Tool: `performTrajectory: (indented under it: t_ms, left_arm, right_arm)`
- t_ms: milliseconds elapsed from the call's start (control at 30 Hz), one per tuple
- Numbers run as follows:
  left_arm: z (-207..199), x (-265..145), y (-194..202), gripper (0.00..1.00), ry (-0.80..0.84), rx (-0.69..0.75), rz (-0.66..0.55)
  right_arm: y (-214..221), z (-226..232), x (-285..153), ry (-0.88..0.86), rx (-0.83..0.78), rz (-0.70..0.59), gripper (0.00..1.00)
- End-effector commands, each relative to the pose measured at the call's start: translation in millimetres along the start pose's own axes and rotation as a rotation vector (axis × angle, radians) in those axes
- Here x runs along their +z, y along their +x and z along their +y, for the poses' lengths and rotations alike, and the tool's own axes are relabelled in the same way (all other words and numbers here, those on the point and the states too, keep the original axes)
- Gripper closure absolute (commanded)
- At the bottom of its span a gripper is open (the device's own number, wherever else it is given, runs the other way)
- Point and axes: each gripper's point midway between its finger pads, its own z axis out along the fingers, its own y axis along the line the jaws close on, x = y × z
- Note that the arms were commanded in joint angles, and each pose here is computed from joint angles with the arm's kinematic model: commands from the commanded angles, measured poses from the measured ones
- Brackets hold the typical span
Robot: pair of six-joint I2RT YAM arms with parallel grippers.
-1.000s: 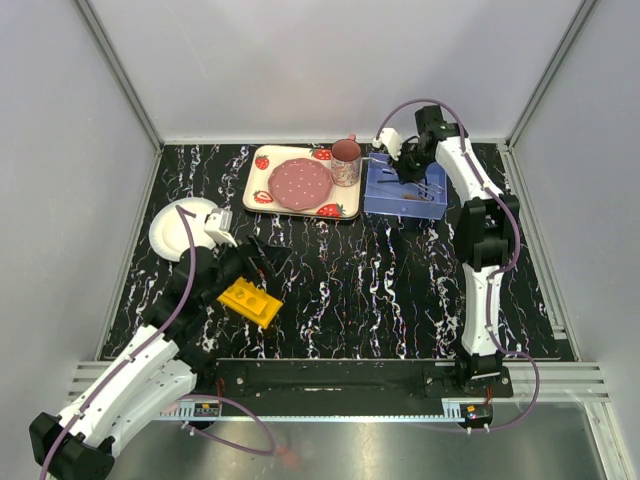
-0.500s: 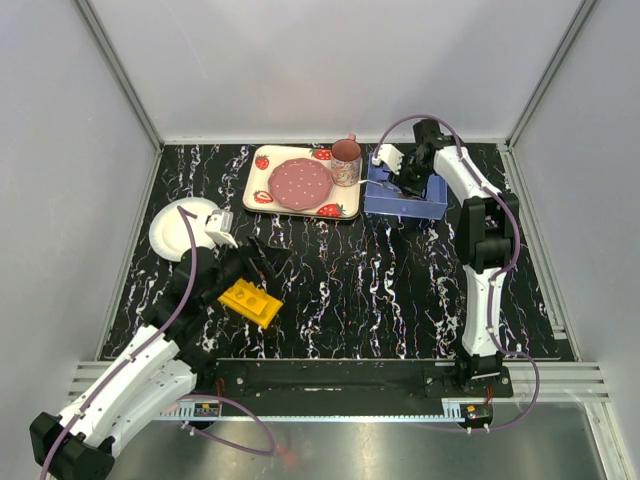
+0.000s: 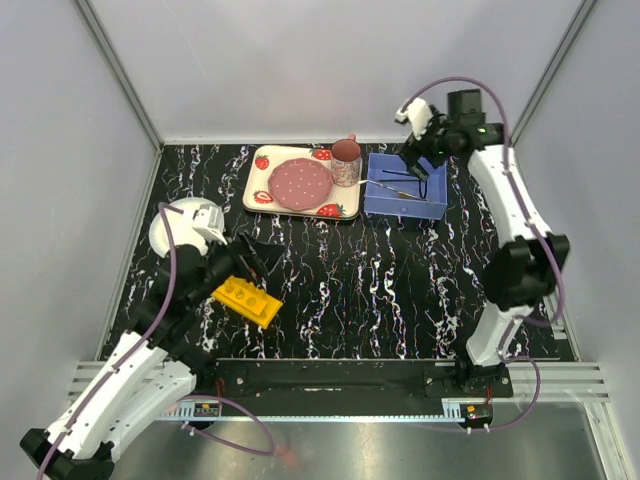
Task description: Organize the chemistry lab equipment
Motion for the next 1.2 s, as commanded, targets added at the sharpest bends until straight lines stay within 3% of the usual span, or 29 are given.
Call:
performTrajectory:
  t_ms: [0, 67, 100, 233, 333, 433, 633, 1167]
  left_arm:
    - [-36.5, -22.2, -54.3, 0.01, 0.032, 0.052, -0.077]
    - [-51.6, -34.8, -82.2, 0.01, 0.027, 0.116, -0.110]
    - [-46.7, -40.4, -80.6, 0.01, -0.015, 0.132, -0.076]
    - [-34.4, -65.4, -111.5, 0.01, -0.185, 0.237, -0.088]
    - [-27.6, -85.8, -124.6, 0.01, -0.270, 0.280, -0.095]
    - [-18.0, -99.8, -119.8, 0.01, -0.312, 0.309, -0.081]
    - [-14.4, -120.5, -105.2, 0.01, -0.288, 0.290, -0.095]
    - [-10.5, -130.0, -84.7, 0.01, -0.256, 0.236, -0.089]
  right_arm:
    - [-33.4, -1.3, -76.2, 0.104, 0.303, -0.214, 0.00]
    - [-40.7, -17.8, -117.5, 0.255, 0.480, -0.307, 0.00]
    - [-25.8, -13.2, -118.6, 0.286, 0.547, -0.290, 0.00]
    - [-35.2, 2.6, -182.3, 0.367, 0.683, -0.461, 0.00]
    - [-23.5, 2.6, -210.4, 0.500, 0.838, -0.498, 0.00]
    - [-4.9, 1.5, -227.0, 0.608, 0.930, -0.447, 0.00]
    - [10.7, 9.3, -252.0, 0.709, 0.933, -0.437, 0.00]
    - [16.3, 36.0, -253.3, 0.650, 0.914, -0.439, 0.00]
